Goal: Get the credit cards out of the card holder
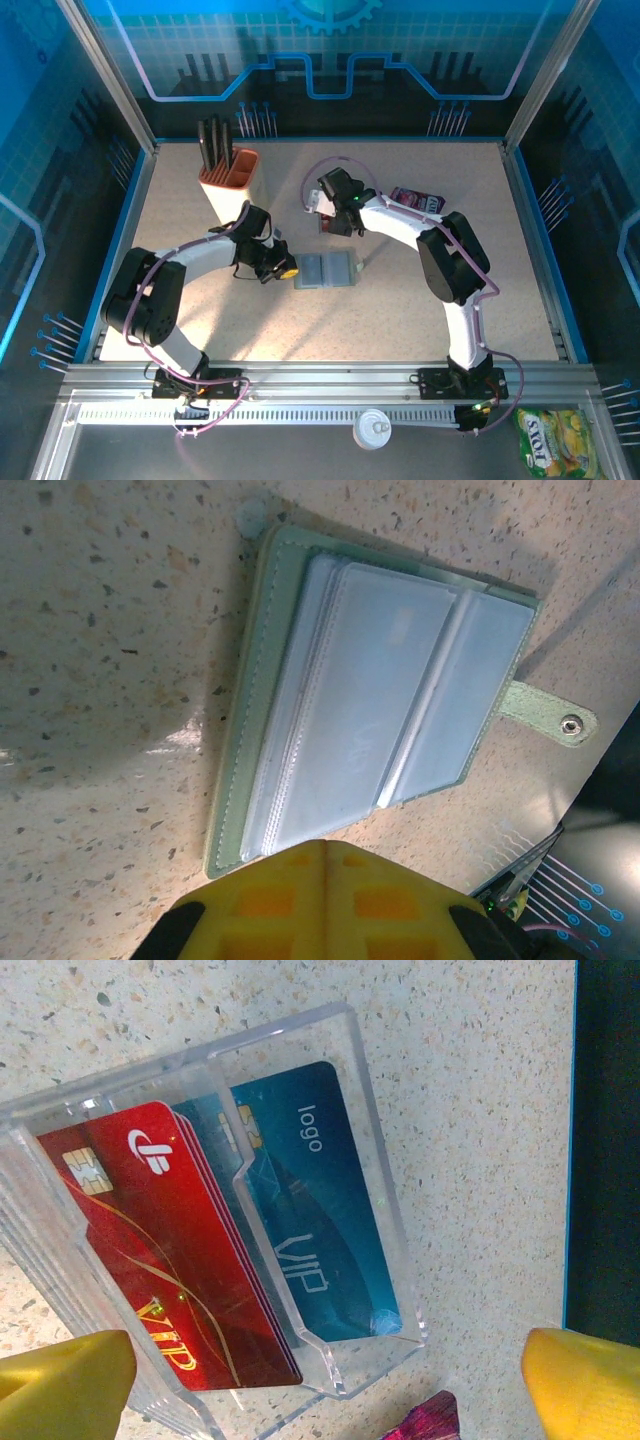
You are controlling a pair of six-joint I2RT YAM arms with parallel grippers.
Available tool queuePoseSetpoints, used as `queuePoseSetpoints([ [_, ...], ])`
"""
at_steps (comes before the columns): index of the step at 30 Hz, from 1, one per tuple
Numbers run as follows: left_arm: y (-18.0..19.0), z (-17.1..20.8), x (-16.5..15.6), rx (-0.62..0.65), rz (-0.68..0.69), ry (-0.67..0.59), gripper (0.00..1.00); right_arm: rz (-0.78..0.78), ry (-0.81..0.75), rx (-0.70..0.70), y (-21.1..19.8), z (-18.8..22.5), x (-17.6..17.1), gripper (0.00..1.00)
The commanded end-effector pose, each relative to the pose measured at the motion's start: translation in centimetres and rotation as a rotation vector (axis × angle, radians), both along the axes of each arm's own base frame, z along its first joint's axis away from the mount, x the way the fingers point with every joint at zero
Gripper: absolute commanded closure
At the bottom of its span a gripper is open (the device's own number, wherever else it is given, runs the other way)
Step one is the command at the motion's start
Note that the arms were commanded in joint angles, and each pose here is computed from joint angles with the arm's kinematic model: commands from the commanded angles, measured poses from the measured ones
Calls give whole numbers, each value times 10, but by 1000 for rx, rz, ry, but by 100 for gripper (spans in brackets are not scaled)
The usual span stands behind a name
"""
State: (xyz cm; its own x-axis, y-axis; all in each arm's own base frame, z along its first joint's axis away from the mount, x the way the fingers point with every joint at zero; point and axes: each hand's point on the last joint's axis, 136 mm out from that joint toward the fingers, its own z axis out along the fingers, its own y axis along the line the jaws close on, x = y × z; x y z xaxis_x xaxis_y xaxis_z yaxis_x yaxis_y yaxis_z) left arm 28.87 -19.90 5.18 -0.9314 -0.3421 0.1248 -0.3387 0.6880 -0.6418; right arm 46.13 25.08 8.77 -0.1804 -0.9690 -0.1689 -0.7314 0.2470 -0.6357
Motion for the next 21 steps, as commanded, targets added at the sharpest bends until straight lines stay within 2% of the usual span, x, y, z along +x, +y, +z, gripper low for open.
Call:
queuePoseSetpoints([
  [1, 3, 1, -1, -5, 13, -5, 100, -8, -22, 103, 10, 30, -7, 0],
  [7, 2, -1, -1, -12, 9, -11, 100, -76, 51, 301, 22, 46, -37, 3],
  [10, 2, -1, -1, -14, 5, -18, 100, -136, 117, 442, 28, 52, -56, 10],
  [12, 2, -2, -1, -9, 2, -22, 100, -177, 176, 548, 33, 55, -69, 18],
  [14, 4, -6, -2, -1, -1, -23, 100, -223, 252, 652, 39, 53, -84, 41],
  [19, 3, -9, -1, -12, 2, -31, 100, -340, 430, 856, 53, 46, -113, 79],
  [21, 3, -11, -2, -8, -1, -28, 100, -411, 469, 921, 54, 42, -120, 100],
])
